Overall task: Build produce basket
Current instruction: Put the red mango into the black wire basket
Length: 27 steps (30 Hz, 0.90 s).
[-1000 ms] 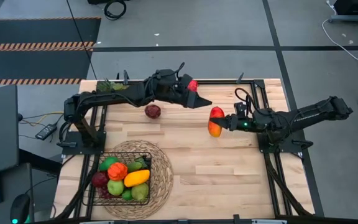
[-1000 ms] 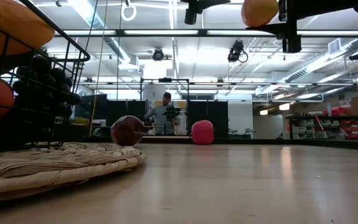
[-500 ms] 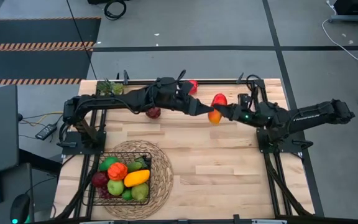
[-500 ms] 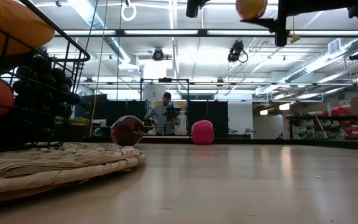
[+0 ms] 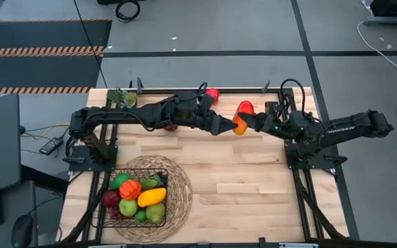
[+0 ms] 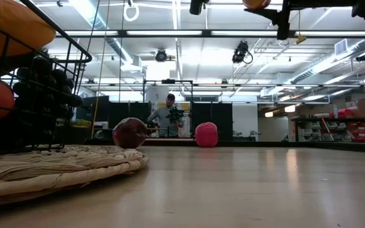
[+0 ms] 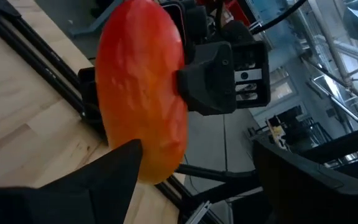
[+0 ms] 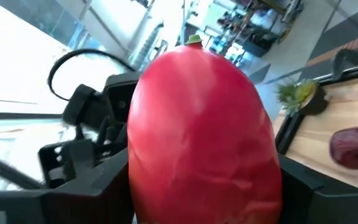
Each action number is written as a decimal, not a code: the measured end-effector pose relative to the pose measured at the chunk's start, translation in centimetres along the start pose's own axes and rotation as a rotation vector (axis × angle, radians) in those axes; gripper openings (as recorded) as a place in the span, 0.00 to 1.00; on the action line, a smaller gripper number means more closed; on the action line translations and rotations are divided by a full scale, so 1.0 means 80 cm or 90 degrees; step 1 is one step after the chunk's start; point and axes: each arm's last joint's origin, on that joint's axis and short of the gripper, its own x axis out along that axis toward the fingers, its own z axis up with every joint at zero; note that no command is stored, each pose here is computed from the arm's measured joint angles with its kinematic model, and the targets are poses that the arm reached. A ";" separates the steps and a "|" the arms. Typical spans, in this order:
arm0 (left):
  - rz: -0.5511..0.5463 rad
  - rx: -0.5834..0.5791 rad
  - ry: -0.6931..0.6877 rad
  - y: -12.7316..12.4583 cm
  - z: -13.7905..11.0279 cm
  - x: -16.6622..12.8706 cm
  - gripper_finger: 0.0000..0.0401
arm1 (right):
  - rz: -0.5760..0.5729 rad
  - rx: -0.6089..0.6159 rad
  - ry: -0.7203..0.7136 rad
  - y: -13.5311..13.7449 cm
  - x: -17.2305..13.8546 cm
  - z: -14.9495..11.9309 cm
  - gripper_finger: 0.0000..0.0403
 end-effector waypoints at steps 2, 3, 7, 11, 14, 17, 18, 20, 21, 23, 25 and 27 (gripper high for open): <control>0.000 0.002 0.002 0.002 0.002 0.000 0.79 | 0.013 0.002 0.016 0.001 0.000 -0.001 0.66; 0.002 0.001 0.002 0.004 0.004 0.000 0.79 | 0.024 0.006 0.028 0.003 -0.001 -0.001 0.66; 0.014 0.007 0.013 0.013 0.009 -0.001 0.79 | 0.046 0.004 0.048 0.006 -0.002 0.000 0.66; -0.007 0.029 0.042 0.017 0.019 -0.007 0.79 | 0.059 -0.006 0.040 0.010 -0.006 0.004 0.66; -0.011 0.023 0.048 0.020 0.024 -0.010 0.78 | 0.067 -0.016 0.030 0.014 -0.010 0.008 0.66; -0.002 0.022 0.052 0.022 0.023 -0.009 0.78 | 0.066 -0.025 0.009 0.016 -0.012 0.011 0.66; -0.003 0.024 0.051 0.023 0.023 -0.007 0.78 | 0.064 -0.029 0.007 0.016 -0.012 0.011 0.66; -0.005 0.024 0.052 0.023 0.020 -0.004 0.78 | 0.061 -0.033 0.008 0.015 -0.012 0.010 0.66; -0.006 0.024 0.050 0.023 0.020 -0.004 0.78 | 0.059 -0.034 0.010 0.014 -0.011 0.010 0.66; -0.008 0.026 0.044 0.021 0.017 -0.002 0.78 | 0.053 -0.033 0.014 0.012 -0.009 0.008 0.66; -0.003 0.027 0.040 0.020 0.015 0.000 0.78 | 0.047 -0.033 0.016 0.010 -0.007 0.006 0.66; 0.003 0.025 0.039 0.020 0.009 0.004 0.78 | 0.037 -0.034 0.010 0.008 -0.005 0.004 0.66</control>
